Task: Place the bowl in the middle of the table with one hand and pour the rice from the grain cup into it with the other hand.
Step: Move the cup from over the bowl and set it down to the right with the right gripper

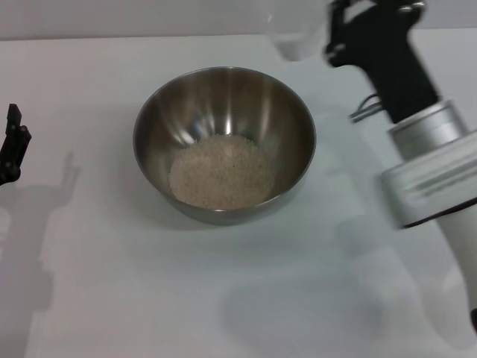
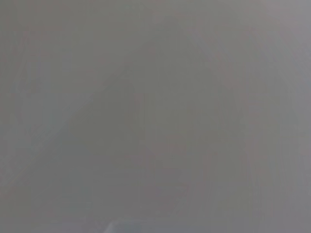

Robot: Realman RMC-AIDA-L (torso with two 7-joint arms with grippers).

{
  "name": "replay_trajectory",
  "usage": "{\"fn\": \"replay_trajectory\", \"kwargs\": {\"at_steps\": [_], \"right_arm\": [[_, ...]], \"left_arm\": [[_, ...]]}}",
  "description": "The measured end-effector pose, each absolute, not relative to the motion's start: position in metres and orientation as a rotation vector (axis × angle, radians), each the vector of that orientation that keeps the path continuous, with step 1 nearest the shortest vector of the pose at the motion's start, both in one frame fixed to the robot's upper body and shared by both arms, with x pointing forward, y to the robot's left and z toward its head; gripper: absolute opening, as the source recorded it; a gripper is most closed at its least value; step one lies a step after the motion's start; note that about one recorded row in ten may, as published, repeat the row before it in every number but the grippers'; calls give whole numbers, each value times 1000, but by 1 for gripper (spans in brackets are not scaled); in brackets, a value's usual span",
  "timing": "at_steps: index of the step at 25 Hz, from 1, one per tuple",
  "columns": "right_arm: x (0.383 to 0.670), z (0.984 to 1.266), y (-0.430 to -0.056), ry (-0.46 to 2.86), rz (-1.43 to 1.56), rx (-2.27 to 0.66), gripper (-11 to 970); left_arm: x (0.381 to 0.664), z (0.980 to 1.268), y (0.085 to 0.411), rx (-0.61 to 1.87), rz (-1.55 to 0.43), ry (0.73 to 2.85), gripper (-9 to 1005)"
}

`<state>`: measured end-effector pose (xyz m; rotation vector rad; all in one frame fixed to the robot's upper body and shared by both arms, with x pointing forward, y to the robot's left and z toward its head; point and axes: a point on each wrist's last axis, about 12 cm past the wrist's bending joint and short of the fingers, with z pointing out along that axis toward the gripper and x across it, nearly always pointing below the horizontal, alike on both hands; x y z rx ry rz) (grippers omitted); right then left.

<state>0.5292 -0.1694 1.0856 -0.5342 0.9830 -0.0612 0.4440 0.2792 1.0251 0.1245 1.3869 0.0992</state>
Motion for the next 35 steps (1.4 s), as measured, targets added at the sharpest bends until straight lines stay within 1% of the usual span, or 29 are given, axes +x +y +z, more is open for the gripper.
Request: {"fn": "replay_trajectory", "kwargs": {"at_steps": [3,4,5,8,11,14,19,25,29,35], "right_arm": [[533,1081,-191,1048,114,-387,55],[535,1078,-207,1088,189,-308,56],[535,1078,-207,1088,189,-308,56],[535,1071,-231,1137,241,-210,58],[532,1065,-256,1175,231,-133,59],[526,1056,-276,1217,160,-97,61],[525,1038,-294,1361,85,-85,64],[537,1031,-292,1460,49,-123,67],[550,1028,-276,1521,36,-221,69],[558,1026,-263,1556,57,-288,73]], "left_arm": [[444,1025,279,124,99,1387,825],[444,1025,279,124,99,1388,825],[444,1025,279,124,99,1388,825],[444,1025,279,125,99,1386,825],[444,1025,279,124,99,1386,825],[444,1025,280,125,100,1388,825],[444,1024,280,129,101,1393,825],[444,1022,281,124,86,1400,825],[444,1022,281,124,86,1401,825],[443,1022,281,124,86,1400,825]]}}
